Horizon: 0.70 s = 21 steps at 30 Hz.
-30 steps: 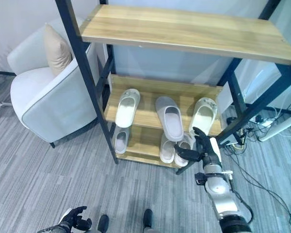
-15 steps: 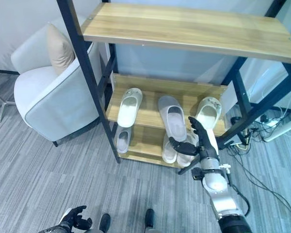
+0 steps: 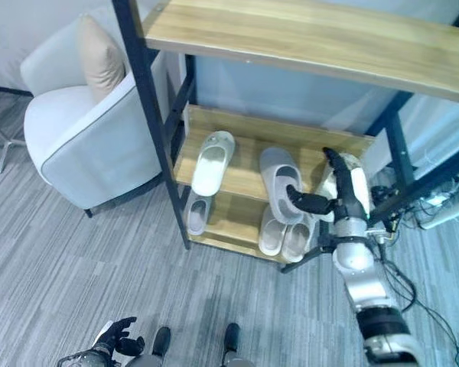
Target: Arrange the slippers neatly on the shoe rack.
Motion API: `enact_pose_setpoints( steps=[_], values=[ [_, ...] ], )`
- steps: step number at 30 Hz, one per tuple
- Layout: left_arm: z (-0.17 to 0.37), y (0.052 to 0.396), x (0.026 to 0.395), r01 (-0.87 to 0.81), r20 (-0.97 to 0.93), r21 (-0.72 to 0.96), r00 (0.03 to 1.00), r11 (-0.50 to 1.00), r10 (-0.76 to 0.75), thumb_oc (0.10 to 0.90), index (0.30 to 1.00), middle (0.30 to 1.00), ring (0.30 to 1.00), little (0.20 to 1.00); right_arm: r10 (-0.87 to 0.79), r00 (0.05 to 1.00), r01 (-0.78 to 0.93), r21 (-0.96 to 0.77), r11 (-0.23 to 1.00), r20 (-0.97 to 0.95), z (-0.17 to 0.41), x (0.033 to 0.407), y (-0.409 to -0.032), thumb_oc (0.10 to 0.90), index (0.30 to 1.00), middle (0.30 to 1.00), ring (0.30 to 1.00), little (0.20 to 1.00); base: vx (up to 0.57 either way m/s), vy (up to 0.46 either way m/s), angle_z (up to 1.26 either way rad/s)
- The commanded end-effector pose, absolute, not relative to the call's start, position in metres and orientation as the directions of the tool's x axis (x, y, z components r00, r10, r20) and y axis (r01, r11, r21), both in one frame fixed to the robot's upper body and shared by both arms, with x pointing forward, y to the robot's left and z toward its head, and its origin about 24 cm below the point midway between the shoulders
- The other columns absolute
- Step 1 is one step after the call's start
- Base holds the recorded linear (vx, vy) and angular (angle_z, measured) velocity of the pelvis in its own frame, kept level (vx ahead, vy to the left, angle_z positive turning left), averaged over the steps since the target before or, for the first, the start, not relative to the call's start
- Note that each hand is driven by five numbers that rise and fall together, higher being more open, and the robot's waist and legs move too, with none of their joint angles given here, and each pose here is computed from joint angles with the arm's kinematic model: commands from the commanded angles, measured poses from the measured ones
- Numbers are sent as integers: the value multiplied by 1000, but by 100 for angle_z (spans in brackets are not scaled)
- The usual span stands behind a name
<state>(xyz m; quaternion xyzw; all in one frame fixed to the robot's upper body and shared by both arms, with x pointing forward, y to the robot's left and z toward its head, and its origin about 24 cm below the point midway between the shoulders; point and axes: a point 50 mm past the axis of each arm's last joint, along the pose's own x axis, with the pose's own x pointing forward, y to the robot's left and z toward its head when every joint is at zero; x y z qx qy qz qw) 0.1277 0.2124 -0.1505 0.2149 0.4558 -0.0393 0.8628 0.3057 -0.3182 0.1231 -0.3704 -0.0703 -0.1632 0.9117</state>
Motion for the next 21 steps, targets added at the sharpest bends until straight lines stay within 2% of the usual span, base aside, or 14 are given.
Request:
enact_pose_setpoints(
  steps=[1,4,13,15,21],
  values=[
    [-164,220,81,381,-893,323,427,866,145,800,900,900,900,900,-239,840,524,-615,589,488,199,315,-331,800,900,900,900,900,-4,2,8],
    [-164,222,81,371,-893,323,423,871,151,800,900,900,900,900,-252,846,526,-653,545,471,204,316,-340,800,900,900,900,900,13,4,6],
    [-164,222,81,363,-895,313,422,878,144,800,900,900,900,900,-265,865,498,-673,547,425,204,321,-346,800,900,900,900,900,2,-1,0],
    [-164,220,83,374,-893,312,429,873,135,800,900,900,900,900,-297,860,506,-619,601,414,200,325,-348,800,900,900,900,900,0,0,0],
    [-162,224,87,339,-884,320,444,884,150,800,900,900,900,900,-307,855,516,-626,584,418,208,328,-351,800,900,900,900,900,0,0,0]
  ],
)
